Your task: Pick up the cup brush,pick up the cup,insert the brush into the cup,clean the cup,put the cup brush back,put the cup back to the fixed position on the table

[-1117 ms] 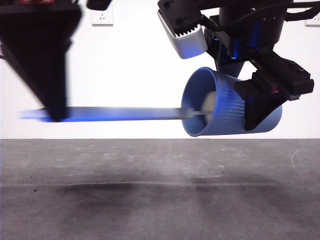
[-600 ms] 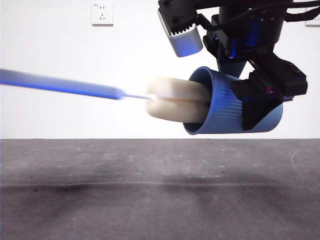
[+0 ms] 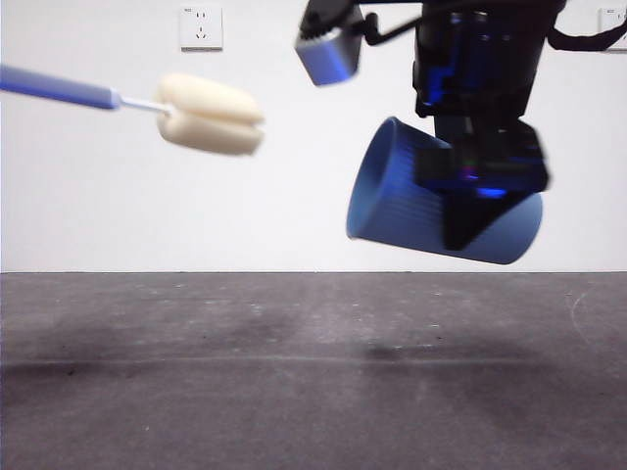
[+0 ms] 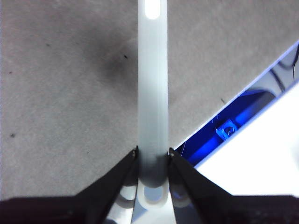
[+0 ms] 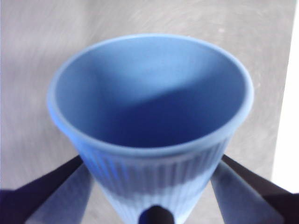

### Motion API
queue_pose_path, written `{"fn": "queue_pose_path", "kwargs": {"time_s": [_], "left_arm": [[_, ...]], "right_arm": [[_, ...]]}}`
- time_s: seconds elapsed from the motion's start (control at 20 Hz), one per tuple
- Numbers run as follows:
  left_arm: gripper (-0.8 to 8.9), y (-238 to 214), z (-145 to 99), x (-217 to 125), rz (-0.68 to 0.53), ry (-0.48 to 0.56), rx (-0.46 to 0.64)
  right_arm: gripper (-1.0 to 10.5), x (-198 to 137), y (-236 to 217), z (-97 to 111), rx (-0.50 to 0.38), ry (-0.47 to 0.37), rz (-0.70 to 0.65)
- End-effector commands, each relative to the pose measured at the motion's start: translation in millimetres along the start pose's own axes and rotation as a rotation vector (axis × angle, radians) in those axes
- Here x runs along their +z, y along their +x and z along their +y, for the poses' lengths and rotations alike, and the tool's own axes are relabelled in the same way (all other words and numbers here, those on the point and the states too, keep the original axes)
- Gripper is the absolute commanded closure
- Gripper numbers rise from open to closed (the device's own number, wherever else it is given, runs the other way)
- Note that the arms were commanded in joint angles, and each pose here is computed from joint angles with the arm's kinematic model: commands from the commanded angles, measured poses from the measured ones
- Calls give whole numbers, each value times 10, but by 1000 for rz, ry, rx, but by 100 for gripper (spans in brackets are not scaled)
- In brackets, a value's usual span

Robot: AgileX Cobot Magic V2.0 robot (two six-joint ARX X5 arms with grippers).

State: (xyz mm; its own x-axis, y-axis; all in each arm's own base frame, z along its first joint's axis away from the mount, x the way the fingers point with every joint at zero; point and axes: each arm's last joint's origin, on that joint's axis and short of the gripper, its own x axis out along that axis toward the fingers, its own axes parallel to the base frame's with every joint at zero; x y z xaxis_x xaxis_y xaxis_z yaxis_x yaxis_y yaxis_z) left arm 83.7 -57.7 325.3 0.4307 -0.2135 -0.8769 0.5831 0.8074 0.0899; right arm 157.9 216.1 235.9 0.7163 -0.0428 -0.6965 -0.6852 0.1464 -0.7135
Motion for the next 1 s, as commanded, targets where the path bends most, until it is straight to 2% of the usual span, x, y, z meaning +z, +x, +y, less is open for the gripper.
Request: {"fn": "queue_pose_path", "kwargs": {"time_s": [0.05, 0.35, 0.45, 0.55, 0.7, 0.85, 1.0], "left_arm": [[822, -48, 8, 26, -103, -125, -3], [822, 58, -8, 166, -267, -273, -72], [822, 291, -27, 205, -319, -347, -99], [822, 604, -51, 185, -341, -454, -118], [822, 1004, -78, 172, -370, -621, -148], [822, 1270, -89, 322, -354, -670, -143], [822, 1566, -109, 416, -281, -714, -132]], "right_arm": [[959, -6, -63, -44, 7, 287, -42], [959, -106, -291, -178, 46, 666, -156], [959, -185, -490, -295, 99, 878, -282], [959, -296, -705, -417, 122, 1039, -411], [959, -495, -978, -551, 106, 1147, -560], [959, -679, -1153, -603, 96, 1195, -634], [959, -810, -1253, -614, 93, 1211, -665]]}}
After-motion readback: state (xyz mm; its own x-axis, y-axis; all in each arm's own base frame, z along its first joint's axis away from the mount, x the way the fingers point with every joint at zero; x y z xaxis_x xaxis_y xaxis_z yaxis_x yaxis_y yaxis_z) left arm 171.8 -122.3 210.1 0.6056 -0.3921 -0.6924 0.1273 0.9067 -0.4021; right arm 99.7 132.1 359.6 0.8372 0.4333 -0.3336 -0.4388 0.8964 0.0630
